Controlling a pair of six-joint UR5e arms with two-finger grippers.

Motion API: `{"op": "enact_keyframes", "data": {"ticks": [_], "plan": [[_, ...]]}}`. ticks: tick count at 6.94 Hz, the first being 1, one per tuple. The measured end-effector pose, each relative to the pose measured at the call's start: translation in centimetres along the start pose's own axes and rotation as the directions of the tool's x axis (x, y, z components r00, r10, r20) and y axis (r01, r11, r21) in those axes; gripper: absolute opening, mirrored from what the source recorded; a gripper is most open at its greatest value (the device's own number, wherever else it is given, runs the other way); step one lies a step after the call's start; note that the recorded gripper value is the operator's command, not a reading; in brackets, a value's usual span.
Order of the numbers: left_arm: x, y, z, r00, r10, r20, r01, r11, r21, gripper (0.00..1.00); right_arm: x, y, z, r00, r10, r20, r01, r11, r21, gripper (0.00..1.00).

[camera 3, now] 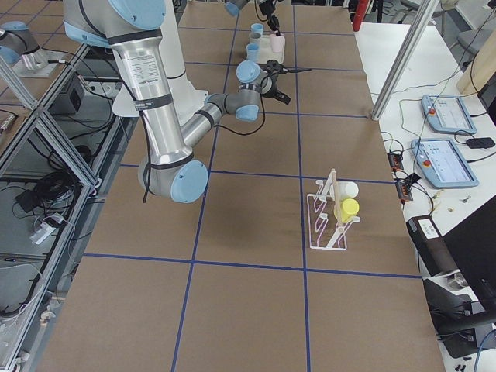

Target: Transfer IKEA cup to right arm and place on rack

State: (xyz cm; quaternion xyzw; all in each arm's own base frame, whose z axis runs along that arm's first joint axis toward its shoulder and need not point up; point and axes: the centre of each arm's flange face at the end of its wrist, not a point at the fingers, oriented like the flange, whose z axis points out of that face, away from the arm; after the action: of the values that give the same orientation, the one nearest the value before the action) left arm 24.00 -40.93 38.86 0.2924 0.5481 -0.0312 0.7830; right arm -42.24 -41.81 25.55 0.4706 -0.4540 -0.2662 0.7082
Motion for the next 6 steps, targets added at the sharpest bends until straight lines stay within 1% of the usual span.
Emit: {"op": "enact_keyframes", "data": {"ticks": [1, 2, 3, 4, 5, 6], "plan": [[3.1, -1.3, -0.5, 0.997, -0.035, -0.07, 0.037, 0.999, 0.017, 0.0, -1.2, 1.1, 1.1, 0.999, -0.018, 0.041, 0.016, 0.998, 0.054, 0.99], [6.9, -3.0, -0.7, 0.984, -0.084, -0.157, 0.089, 0.996, 0.028, 0.0, -2.4, 2.2, 2.1, 0.996, -0.042, 0.075, 0.034, 0.994, 0.107, 0.99], [10.8, -4.4, -0.4, 0.963, -0.122, -0.24, 0.132, 0.991, 0.028, 0.0, -4.0, 2.5, 2.9, 0.992, -0.067, 0.104, 0.049, 0.985, 0.166, 0.99], [14.5, -4.9, 0.0, 0.942, -0.132, -0.308, 0.144, 0.989, 0.016, 0.0, -6.2, 1.7, 3.6, 0.988, -0.079, 0.134, 0.048, 0.974, 0.223, 0.99], [17.0, -4.7, 0.5, 0.927, -0.129, -0.352, 0.138, 0.99, 0.002, 0.0, -8.1, 0.9, 4.0, 0.984, -0.083, 0.156, 0.041, 0.966, 0.255, 0.99], [18.7, -3.8, 1.1, 0.918, -0.126, -0.376, 0.127, 0.992, -0.023, 0.0, -9.0, 0.6, 4.1, 0.982, -0.087, 0.167, 0.04, 0.963, 0.268, 0.99]]}}
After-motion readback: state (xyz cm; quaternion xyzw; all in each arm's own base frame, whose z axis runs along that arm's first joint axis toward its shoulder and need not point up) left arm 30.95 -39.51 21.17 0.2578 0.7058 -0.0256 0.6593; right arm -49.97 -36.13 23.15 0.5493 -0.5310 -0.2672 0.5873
